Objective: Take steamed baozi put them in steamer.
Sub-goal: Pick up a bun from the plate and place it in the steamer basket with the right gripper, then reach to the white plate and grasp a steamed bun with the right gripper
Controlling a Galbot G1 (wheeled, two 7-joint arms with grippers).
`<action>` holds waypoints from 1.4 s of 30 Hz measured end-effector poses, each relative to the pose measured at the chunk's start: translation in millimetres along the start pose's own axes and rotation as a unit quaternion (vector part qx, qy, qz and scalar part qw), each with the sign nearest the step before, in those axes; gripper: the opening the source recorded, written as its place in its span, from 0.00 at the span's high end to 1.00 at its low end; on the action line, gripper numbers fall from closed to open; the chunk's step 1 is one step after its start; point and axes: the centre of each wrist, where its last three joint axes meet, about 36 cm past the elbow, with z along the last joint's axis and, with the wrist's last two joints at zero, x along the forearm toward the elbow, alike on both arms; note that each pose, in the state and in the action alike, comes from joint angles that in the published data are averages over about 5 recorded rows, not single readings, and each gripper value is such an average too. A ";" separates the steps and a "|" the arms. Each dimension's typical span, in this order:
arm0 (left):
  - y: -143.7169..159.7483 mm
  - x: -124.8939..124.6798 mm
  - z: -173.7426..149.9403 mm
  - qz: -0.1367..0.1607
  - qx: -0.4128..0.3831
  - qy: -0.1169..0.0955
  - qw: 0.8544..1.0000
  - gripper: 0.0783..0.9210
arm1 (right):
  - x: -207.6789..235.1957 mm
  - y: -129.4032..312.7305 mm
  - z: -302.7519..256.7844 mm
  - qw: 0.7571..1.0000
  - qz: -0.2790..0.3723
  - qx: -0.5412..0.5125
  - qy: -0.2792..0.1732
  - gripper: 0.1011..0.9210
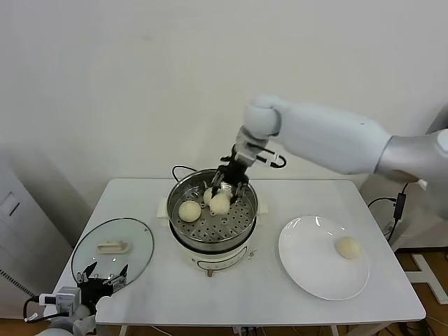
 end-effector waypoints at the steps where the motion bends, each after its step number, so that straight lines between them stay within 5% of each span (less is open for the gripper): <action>1: 0.2 0.0 0.1 0.000 0.000 0.000 1.000 0.12 | -4.9 -3.2 -2.0 1.000 -0.006 0.016 -0.001 0.53; 22: 2.7 -1.9 1.3 -0.003 -0.002 0.002 1.000 0.12 | -85.9 -29.1 -24.5 0.982 -0.084 0.167 0.008 0.53; 34: 4.0 -2.9 2.5 -0.005 -0.001 0.002 1.000 0.12 | -85.5 -28.1 -23.0 0.981 -0.088 0.171 0.029 0.15; 42: 5.5 -2.6 0.6 -0.006 -0.001 -0.001 1.000 0.12 | -38.7 -9.8 1.8 0.987 -0.068 0.129 0.060 0.12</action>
